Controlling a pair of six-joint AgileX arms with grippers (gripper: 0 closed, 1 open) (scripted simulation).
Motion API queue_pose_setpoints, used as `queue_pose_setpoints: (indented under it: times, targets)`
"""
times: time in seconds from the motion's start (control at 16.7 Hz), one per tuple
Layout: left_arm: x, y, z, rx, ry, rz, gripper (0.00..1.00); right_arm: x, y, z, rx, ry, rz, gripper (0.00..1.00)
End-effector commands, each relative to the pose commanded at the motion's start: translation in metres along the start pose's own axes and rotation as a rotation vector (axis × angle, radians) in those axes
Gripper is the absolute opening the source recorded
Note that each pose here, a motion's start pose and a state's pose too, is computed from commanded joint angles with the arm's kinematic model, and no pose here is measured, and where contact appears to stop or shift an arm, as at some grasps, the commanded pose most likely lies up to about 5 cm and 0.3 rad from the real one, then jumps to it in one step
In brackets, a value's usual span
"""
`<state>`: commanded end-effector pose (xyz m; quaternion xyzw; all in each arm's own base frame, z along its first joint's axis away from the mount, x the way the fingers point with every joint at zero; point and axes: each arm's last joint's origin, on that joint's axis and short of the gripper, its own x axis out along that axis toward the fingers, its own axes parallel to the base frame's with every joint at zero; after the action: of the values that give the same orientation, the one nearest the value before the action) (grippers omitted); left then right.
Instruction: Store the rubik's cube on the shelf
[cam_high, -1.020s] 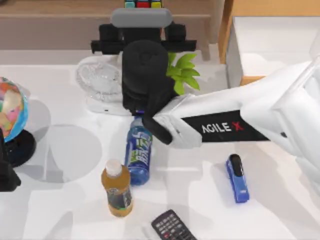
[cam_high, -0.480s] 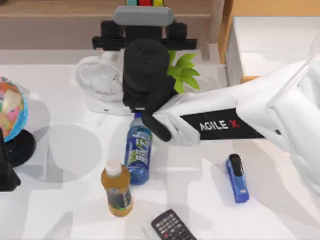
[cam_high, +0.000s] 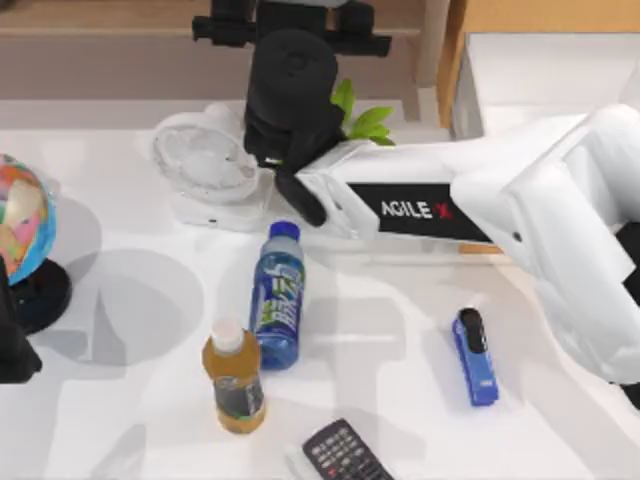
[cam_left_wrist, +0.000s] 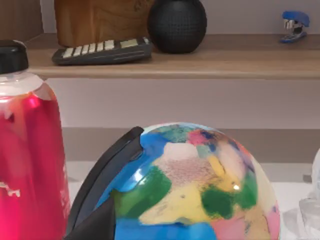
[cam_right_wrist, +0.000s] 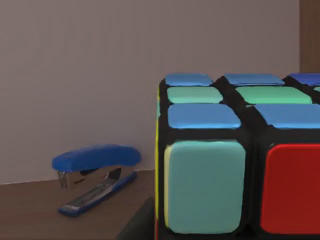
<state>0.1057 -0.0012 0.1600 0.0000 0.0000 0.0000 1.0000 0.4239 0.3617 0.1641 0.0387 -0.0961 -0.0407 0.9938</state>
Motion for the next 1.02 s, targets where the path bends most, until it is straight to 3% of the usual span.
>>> queue_pose_setpoints:
  times: [0.18,0.48,0.78,1.02]
  targets:
    - [0.0,0.0,0.0,0.0,0.0,0.0,1.0,0.016,0.005,0.017,0.01,0.004,0.03,0.0]
    - [0.0,0.0,0.0,0.0,0.0,0.0,1.0,0.029,0.004,0.0,-0.07,0.091,0.077,0.0]
    - [0.0,0.0,0.0,0.0,0.0,0.0,1.0,0.029,0.004,-0.002,-0.074,0.094,0.079,0.0]
    - [0.0,0.0,0.0,0.0,0.0,0.0,1.0,0.029,0.004,-0.002,-0.074,0.094,0.079,0.3]
